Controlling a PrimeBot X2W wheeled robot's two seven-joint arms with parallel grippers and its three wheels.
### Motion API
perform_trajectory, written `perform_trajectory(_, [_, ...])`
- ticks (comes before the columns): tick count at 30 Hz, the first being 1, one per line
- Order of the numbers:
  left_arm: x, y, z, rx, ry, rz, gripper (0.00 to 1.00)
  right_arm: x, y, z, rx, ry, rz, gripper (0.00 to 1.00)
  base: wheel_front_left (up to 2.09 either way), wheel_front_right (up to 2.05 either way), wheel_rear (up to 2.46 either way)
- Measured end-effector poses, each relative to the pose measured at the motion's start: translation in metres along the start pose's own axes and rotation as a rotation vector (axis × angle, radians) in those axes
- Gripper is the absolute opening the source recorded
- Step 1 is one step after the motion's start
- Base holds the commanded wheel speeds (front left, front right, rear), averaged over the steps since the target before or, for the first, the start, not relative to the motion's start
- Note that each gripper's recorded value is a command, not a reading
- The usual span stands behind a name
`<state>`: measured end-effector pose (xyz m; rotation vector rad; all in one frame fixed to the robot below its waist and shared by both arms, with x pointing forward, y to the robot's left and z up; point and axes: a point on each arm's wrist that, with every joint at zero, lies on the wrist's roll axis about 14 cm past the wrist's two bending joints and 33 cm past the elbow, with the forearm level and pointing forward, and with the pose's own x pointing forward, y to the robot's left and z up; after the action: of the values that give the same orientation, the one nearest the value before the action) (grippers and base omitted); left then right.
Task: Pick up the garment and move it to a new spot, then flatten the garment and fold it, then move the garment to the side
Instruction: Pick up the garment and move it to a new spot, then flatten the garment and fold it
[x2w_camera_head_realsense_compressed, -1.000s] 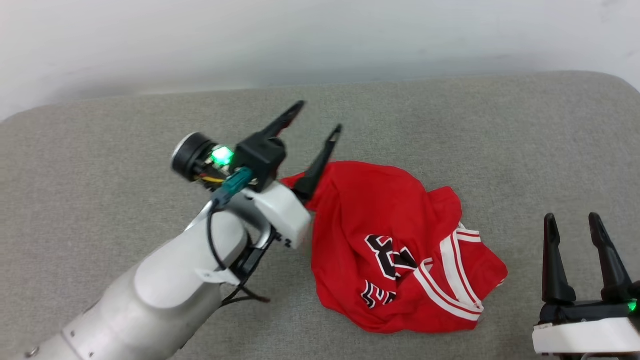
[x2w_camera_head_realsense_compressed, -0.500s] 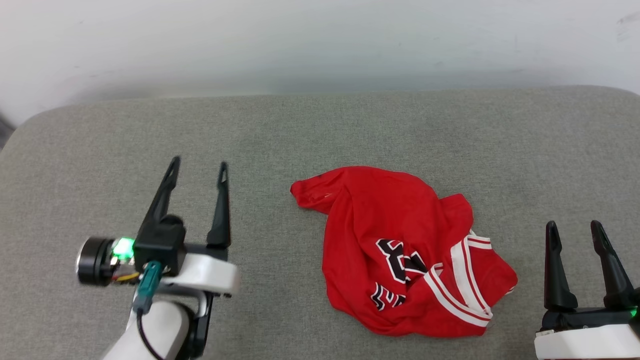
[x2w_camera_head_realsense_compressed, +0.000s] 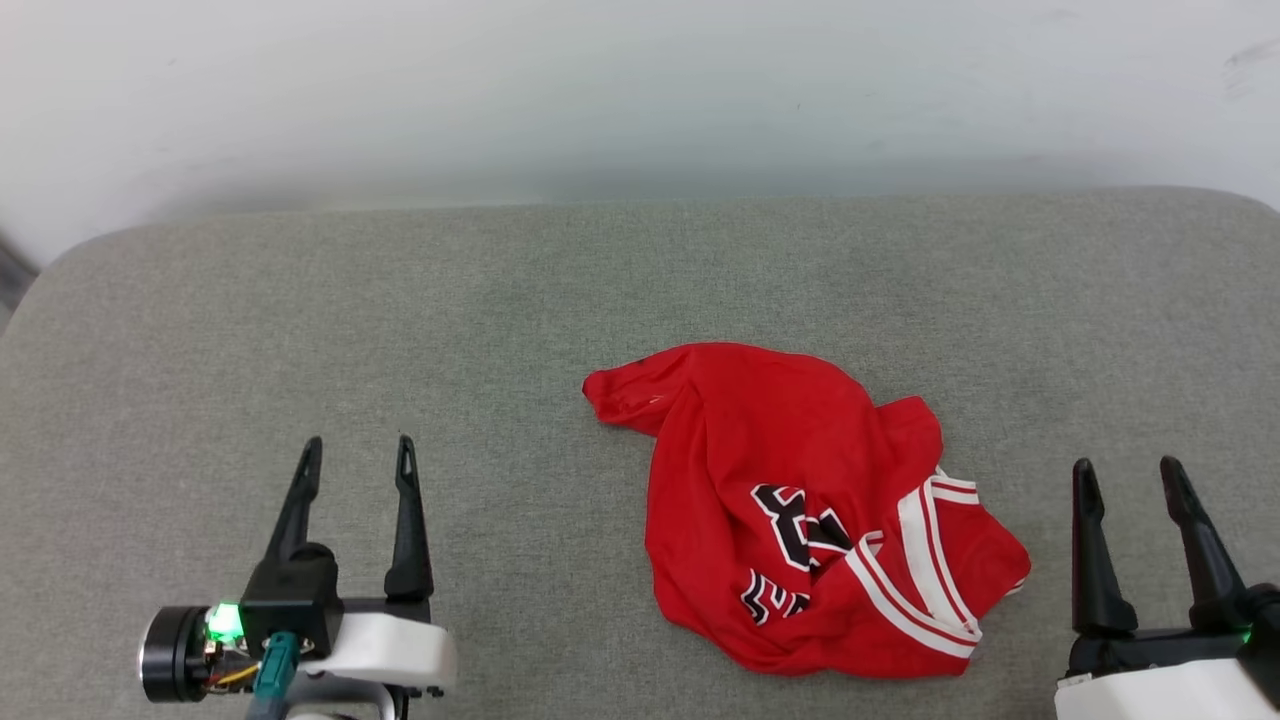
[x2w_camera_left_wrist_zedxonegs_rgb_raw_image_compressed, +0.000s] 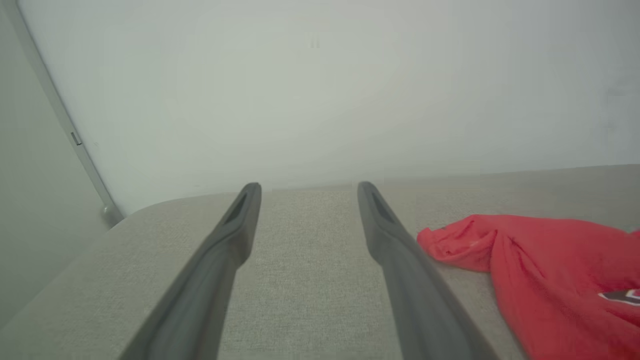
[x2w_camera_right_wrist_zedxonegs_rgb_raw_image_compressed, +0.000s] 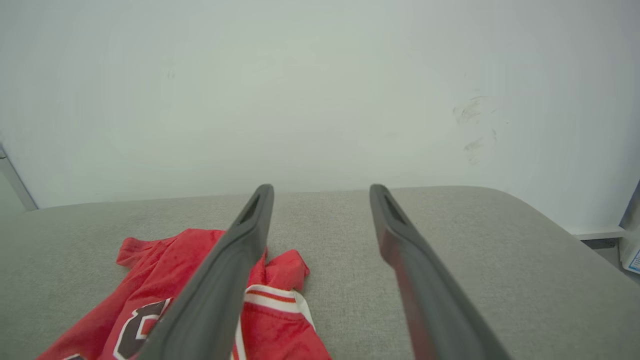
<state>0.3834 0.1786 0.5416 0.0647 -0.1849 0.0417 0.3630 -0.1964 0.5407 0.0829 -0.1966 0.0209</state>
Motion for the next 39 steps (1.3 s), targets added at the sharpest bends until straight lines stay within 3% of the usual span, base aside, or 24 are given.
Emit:
perform_trajectory(31, [-0.023,-0.009,-0.024,-0.025,0.078,-0.045,1.0,-0.014,0.005,-0.007,0.01,0.032,0.011,1.0,0.0,0.0,0.0])
perform_trajectory(39, [0.026,-0.015,0.023,-0.014,-0.084,-0.131,1.0,-0.012,0.006,-0.011,0.011,0.042,0.016,1.0,0.0,0.0,0.0])
